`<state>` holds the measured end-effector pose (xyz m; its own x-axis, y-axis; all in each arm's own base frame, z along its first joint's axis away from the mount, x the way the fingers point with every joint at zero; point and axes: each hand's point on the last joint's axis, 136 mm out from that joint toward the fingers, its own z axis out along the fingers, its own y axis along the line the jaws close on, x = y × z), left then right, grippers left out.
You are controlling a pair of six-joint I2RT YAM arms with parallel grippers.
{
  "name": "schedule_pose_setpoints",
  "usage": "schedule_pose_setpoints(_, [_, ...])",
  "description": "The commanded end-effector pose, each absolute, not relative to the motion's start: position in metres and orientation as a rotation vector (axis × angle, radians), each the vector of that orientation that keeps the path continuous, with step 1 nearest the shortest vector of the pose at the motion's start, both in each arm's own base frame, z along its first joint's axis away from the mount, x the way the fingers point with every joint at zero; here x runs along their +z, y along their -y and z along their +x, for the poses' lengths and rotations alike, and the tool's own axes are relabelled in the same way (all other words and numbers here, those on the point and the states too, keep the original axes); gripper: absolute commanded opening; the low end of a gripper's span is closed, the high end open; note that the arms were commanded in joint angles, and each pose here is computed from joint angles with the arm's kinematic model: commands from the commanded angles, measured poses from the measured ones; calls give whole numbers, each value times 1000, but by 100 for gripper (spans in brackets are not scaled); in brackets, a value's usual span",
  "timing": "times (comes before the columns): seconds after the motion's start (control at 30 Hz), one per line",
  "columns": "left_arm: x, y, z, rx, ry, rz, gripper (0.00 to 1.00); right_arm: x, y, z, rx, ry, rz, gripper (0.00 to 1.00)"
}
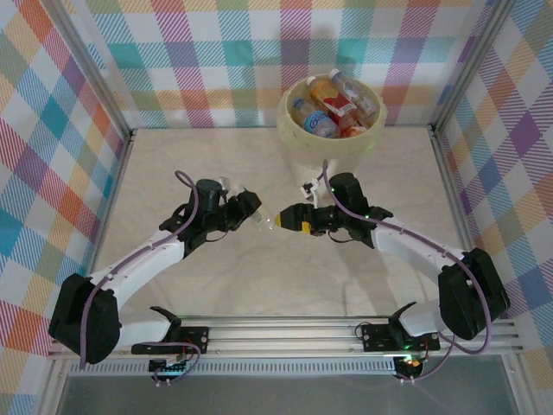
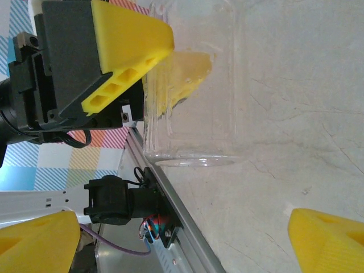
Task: Put the plastic bottles in the bin
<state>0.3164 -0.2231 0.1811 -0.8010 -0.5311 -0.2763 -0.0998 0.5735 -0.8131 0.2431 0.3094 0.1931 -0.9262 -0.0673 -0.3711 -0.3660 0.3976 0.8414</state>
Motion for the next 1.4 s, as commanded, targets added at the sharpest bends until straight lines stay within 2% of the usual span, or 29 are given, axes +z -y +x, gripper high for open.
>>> schedule_pose_setpoints(0.0, [204,238,323,-1238,-2246,-486,60,207,-320,248,1585,-2316,-408,93])
schedule_pose_setpoints(0.27, [210,250,322,-1277,-2245,-478,60,204,-334,253,1616,-2298,-417,90])
schedule_pose_setpoints(0.53, [205,258,322,-1309,-2264,-491,60,205,-351,270,1647,-2269,-404,82])
schedule_pose_setpoints(0.83, [209,260,321,-1332,-2260,-490,62,196,-350,270,1602,-2299,-390,59])
schedule_pose_setpoints(1.0, [229,260,324,-1367,-2221,-473,84,198,-338,262,1553,-2300,-402,50])
schedule_pose_setpoints(1.17, [255,252,327,-1366,-2173,-449,99,209,-323,255,1516,-2284,-406,46])
schedule_pose_setpoints(1.37, [306,224,325,-1335,-2061,-359,100,217,-281,257,1273,-2307,-375,44])
